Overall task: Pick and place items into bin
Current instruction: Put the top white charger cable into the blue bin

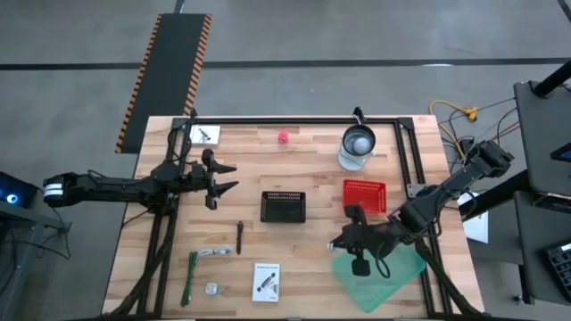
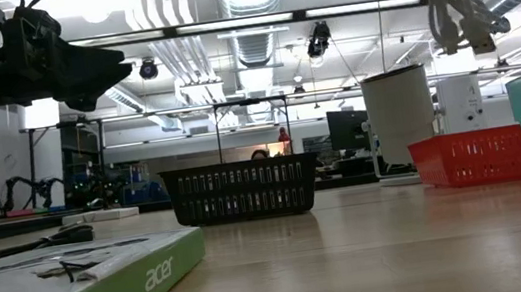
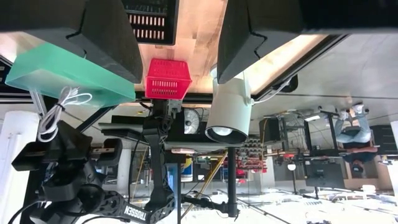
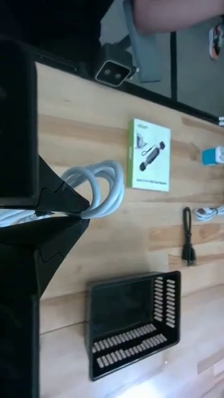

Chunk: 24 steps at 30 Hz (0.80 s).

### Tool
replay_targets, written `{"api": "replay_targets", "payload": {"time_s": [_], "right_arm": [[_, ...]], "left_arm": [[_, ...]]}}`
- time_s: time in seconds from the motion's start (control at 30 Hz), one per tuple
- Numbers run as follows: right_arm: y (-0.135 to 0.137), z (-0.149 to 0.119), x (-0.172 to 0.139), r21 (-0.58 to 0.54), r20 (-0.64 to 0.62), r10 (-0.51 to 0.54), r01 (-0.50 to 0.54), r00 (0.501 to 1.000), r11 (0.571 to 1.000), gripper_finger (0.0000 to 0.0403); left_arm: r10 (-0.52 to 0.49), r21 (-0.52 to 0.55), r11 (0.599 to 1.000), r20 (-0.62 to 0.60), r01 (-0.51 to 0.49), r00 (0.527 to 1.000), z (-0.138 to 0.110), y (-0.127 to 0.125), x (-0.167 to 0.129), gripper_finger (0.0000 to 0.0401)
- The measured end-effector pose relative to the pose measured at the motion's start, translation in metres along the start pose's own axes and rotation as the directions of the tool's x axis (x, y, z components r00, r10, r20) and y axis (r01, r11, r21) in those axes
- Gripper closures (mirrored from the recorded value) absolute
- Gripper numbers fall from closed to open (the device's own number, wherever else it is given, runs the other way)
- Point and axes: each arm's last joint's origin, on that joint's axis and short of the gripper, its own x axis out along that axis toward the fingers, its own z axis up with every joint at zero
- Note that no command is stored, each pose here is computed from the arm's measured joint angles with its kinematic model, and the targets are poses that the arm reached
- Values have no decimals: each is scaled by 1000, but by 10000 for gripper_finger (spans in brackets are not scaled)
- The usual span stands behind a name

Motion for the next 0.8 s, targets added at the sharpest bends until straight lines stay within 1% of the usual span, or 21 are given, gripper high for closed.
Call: {"api": "replay_targets", "payload": {"time_s": [0.27, 0.57, 0.8], "right_arm": [[5, -4, -3, 41, -13, 5, -4, 1000, 999, 394], [14, -16, -11, 81, -70, 17, -11, 997, 997, 394], [22, -15, -19, 96, -74, 33, -26, 997, 995, 394]], "left_arm": [[0, 0, 1000, 0, 0, 1000, 0, 0, 0, 209], [0, 0, 1000, 0, 0, 1000, 0, 0, 0, 209], [0, 0, 1000, 0, 0, 1000, 0, 0, 0, 209]]}}
